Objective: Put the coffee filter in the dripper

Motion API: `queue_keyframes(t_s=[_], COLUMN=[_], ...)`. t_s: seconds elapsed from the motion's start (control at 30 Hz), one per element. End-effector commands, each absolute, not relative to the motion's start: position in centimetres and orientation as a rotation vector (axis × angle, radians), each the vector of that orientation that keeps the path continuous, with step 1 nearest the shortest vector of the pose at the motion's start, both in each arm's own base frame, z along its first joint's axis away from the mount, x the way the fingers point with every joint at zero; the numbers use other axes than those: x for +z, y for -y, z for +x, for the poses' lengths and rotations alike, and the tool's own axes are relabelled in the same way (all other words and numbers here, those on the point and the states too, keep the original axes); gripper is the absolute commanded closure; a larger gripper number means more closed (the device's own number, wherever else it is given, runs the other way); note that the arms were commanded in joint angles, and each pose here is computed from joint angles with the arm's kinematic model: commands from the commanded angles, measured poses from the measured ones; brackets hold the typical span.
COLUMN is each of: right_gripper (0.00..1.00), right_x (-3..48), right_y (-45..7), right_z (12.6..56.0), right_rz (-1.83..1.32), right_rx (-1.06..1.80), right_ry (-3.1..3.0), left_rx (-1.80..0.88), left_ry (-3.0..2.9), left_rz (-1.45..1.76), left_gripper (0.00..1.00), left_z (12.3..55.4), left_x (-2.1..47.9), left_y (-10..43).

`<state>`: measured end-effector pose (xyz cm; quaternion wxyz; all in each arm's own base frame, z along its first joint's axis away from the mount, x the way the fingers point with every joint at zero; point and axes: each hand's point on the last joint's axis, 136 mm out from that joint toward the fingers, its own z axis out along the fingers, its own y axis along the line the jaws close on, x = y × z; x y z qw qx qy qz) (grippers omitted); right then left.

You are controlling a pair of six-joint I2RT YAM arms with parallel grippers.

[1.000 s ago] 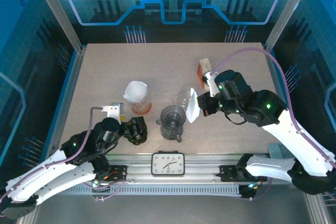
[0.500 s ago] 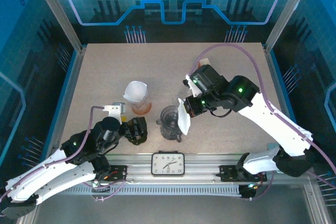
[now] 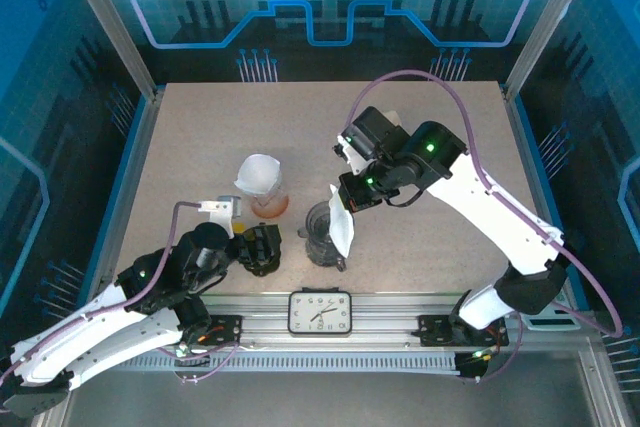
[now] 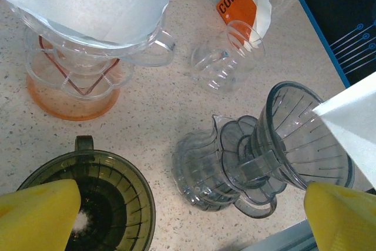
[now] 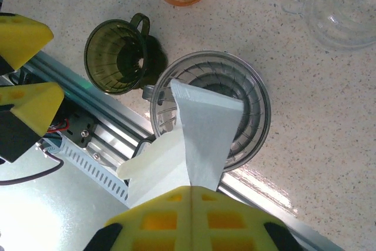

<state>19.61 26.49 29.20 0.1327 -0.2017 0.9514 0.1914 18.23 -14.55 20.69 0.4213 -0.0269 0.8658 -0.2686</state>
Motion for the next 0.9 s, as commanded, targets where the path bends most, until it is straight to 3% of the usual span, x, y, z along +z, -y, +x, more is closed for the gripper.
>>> queue_keyframes(t_s=[0.0, 0.87], right_gripper=[1.00, 1.00], right_x=[28.0, 22.6], right_y=[-26.0, -26.9], right_z=[19.1, 22.3], right_rz=[-0.572, -0.556], right_rx=[0.511, 0.333], right_ry=[-2.866, -2.927], left_rx=[-0.707, -1.040], left_ry=[-2.144, -2.112], left_rz=[-0.035, 0.224], left_gripper=[0.01, 0.01], left_z=[18.3, 17.5], left_x=[21.5, 23.9], left_y=[15.2, 22.8])
